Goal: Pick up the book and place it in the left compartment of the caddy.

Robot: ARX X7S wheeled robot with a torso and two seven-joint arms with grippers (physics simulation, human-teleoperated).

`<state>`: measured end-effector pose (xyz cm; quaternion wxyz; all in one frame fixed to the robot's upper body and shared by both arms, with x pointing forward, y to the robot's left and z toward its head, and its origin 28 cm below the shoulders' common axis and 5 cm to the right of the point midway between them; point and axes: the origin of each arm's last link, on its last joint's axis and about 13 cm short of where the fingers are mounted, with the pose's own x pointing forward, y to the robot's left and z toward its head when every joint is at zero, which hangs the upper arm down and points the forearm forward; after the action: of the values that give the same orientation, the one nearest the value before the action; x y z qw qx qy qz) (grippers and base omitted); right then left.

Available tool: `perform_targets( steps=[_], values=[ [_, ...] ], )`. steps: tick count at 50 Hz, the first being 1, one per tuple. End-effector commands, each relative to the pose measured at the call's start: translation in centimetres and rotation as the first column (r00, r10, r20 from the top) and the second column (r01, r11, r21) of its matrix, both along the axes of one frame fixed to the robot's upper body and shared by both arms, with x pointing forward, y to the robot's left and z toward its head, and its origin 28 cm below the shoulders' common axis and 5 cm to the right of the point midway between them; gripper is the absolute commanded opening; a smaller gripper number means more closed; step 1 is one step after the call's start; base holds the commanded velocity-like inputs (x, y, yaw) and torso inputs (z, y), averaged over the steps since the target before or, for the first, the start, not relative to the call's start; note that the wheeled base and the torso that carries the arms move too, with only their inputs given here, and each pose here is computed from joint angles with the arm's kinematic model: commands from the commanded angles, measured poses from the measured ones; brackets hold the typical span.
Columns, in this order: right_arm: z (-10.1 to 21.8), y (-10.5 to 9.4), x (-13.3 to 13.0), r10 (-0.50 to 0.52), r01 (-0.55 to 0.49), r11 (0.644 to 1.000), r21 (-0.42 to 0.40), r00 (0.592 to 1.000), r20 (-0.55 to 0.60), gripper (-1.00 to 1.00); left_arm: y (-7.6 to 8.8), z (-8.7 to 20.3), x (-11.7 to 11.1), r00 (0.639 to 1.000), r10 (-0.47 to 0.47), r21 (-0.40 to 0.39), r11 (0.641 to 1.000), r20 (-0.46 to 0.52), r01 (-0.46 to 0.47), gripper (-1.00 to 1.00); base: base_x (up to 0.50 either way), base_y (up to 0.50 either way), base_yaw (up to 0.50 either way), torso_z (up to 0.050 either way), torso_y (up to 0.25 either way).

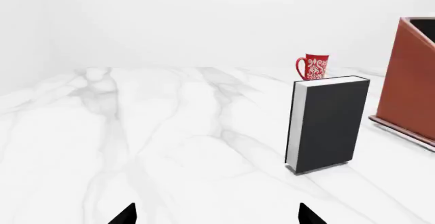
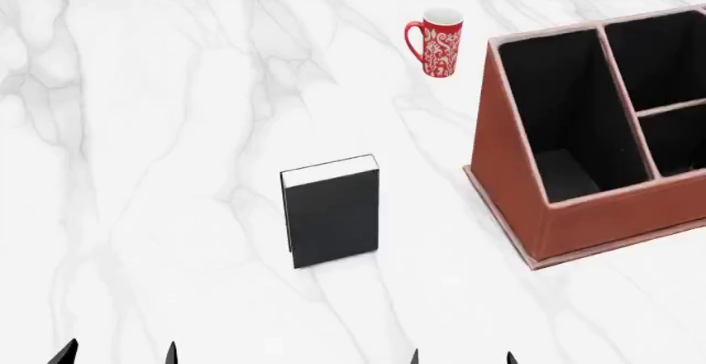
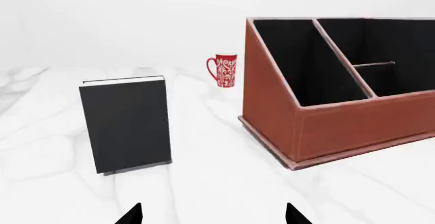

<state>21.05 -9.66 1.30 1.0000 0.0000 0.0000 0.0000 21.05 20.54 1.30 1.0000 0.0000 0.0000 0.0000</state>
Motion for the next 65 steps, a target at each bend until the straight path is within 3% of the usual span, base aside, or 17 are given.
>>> perform_targets(
  steps=[1, 18, 20, 25, 26, 27, 30, 33, 35, 37, 44, 47, 50, 54, 59, 65],
  values=[
    [-0.1, 0.1, -0.1, -0.003, 0.003, 1.000, -0.015, 1.000, 0.003, 1.00, 0.0, 0.0, 0.0, 1.000, 0.001, 0.001, 1.000, -0.001, -0.001, 1.00, 0.00, 0.00, 0.00, 0.000, 0.000],
    [0.0, 0.2, -0.2, -0.008, 0.008, 0.999, -0.041, 1.000, 0.012, 1.00, -0.1, 0.1, -0.1, 1.000, 0.015, 0.032, 0.999, -0.012, -0.015, 1.00, 0.00, 0.00, 0.00, 0.000, 0.000],
    [0.2, 0.3, -0.4, 0.023, -0.023, 1.000, -0.009, 1.000, 0.004, 1.00, -0.1, 0.2, -0.1, 1.000, 0.022, 0.041, 0.999, -0.018, -0.021, 1.00, 0.00, 0.00, 0.00, 0.000, 0.000],
    [1.8, -0.1, -0.2, -0.020, 0.019, 1.000, 0.020, 0.999, 0.043, 1.00, -0.2, 1.8, -0.1, 0.999, 0.023, 0.097, 0.995, 0.031, -0.026, 1.00, 0.00, 0.00, 0.00, 0.000, 0.000],
    [-0.1, 0.1, -0.1, 0.015, -0.014, 1.000, 0.016, 1.000, -0.016, 1.00, -0.3, -0.2, -0.1, 0.999, 0.001, 0.060, 0.998, -0.035, 0.001, 1.00, 0.00, 0.00, 0.00, 0.000, 0.000],
    [-0.1, 0.0, -0.2, 0.004, -0.004, 1.000, 0.003, 1.000, 0.001, 1.00, -0.2, 0.0, -0.2, 1.000, -0.008, 0.035, 0.999, -0.017, 0.009, 1.00, 0.00, 0.00, 0.00, 0.000, 0.000],
    [-0.1, 0.0, -0.3, 0.004, -0.004, 1.000, -0.004, 1.000, 0.004, 1.00, -0.2, -0.1, -0.1, 1.000, 0.017, 0.058, 0.998, -0.026, -0.015, 1.00, 0.00, 0.00, 0.00, 0.000, 0.000],
    [0.4, -0.3, -0.1, -0.015, 0.016, 0.998, 0.065, 1.000, -0.013, 1.00, -0.2, 0.1, 0.3, 0.998, 0.016, 0.088, 0.996, -0.064, -0.011, 1.00, 0.00, 0.00, 0.00, 0.000, 0.000],
    [1.1, -0.5, 0.0, -0.032, 0.032, 0.997, 0.069, 0.999, 0.001, 1.00, 0.0, 0.7, 0.5, 0.995, 0.072, 0.107, 0.992, -0.073, -0.064, 1.00, 0.00, 0.00, 0.00, 0.000, 0.000],
    [3.0, -0.8, 0.2, -0.037, 0.033, 0.995, 0.099, 0.999, 0.040, 1.00, 0.5, 2.3, 0.4, 0.996, 0.088, 0.053, 0.995, -0.018, -0.087, 1.00, 0.00, 0.00, 0.00, 0.000, 0.000],
    [7.7, -1.3, 0.6, -0.095, 0.076, 0.989, 0.126, 0.984, 0.149, 1.00, 1.6, 7.3, 0.6, 0.979, 0.148, -0.003, 0.989, 0.141, -0.149, 1.00, 0.00, 0.00, 0.00, 0.000, 0.000],
    [9.7, -1.5, 0.5, -0.100, 0.067, 0.981, 0.184, 0.979, 0.177, 1.00, 2.0, 9.4, 0.4, 0.965, 0.157, 0.032, 0.985, 0.211, -0.168, 1.00, 0.00, 0.00, 0.00, 0.000, 0.000],
    [11.4, -1.3, 0.2, -0.098, 0.065, 0.985, 0.160, 0.973, 0.207, 1.00, 2.3, 11.3, 0.0, 0.953, 0.164, 0.062, 0.981, 0.255, -0.185, 1.00, 0.00, 0.00, 0.00, 0.000, 0.000],
    [13.8, -1.4, -0.2, -0.116, 0.063, 0.976, 0.209, 0.961, 0.253, 1.00, 2.5, 13.0, -0.6, 0.937, 0.172, 0.078, 0.976, 0.304, -0.204, 1.00, 0.00, 0.00, 0.00, 0.000, 0.000],
    [15.9, -1.3, -0.6, -0.111, 0.050, 0.977, 0.209, 0.949, 0.294, 1.00, 2.6, 14.4, -1.6, 0.919, 0.177, 0.074, 0.973, 0.353, -0.216, 1.00, 0.00, 0.00, 0.00, 0.000, 0.000],
    [17.5, -1.6, -1.8, -0.132, 0.049, 0.968, 0.247, 0.935, 0.329, 1.00, 2.5, 16.6, -3.5, 0.882, 0.194, 0.134, 0.952, 0.430, -0.275, 1.00, 0.00, 0.00, 0.00, 0.000, 0.000]
  ],
)
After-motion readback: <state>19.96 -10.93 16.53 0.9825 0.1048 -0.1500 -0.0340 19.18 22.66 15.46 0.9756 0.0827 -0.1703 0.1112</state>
